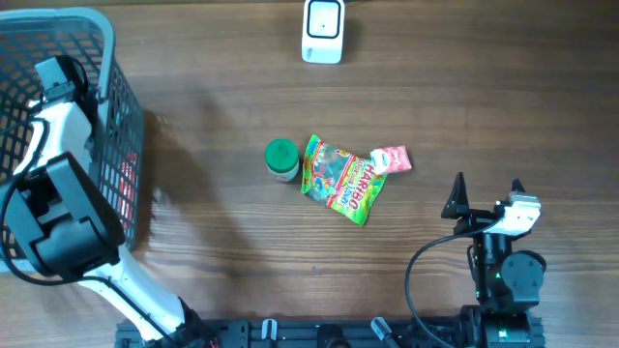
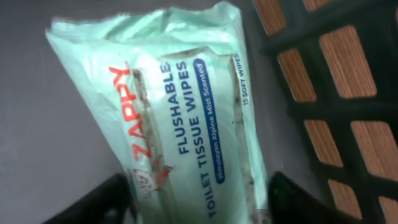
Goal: Scan the item barcode
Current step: 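Reach into the basket and grasp the mint-green Zappy wipes pack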
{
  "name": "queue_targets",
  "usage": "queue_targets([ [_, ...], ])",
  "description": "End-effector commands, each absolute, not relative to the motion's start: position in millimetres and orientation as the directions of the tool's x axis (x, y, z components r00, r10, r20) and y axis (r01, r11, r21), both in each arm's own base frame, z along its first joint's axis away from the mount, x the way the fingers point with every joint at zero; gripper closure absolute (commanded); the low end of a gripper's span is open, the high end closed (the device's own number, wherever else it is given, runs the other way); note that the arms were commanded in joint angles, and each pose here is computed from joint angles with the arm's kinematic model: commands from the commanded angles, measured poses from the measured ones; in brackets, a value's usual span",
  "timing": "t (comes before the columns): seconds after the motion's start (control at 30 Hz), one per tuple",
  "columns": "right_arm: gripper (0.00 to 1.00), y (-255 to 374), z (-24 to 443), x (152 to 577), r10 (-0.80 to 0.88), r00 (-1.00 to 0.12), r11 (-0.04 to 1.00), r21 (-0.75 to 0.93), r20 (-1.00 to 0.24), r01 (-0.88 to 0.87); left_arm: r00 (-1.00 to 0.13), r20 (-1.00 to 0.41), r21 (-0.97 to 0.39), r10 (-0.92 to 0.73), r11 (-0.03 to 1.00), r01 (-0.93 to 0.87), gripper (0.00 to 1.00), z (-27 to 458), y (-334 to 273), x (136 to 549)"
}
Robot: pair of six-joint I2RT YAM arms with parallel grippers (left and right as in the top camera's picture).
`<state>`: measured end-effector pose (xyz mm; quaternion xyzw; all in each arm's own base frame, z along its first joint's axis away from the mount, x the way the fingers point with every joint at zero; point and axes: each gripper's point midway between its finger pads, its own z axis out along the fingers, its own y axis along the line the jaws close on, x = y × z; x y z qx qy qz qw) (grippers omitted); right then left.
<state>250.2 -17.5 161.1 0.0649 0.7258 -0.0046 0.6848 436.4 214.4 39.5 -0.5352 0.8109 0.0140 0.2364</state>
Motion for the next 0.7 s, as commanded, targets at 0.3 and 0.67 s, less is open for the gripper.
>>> queue_targets([
  [0.3,0.0,-14,161,251,0.079,-0.056,0.994,0.074,-0.995,0.083,-0.111,-0.576,-0.397,-0.81,0.395,-0.829,0.96,237,256,386],
  [0.67,0.0,-14,161,251,0.079,-0.056,0.994,0.074,-0.995,0.083,-0.303,-0.607,-0.619,-0.734,0.676,-0.4,0.96,384,64,323],
])
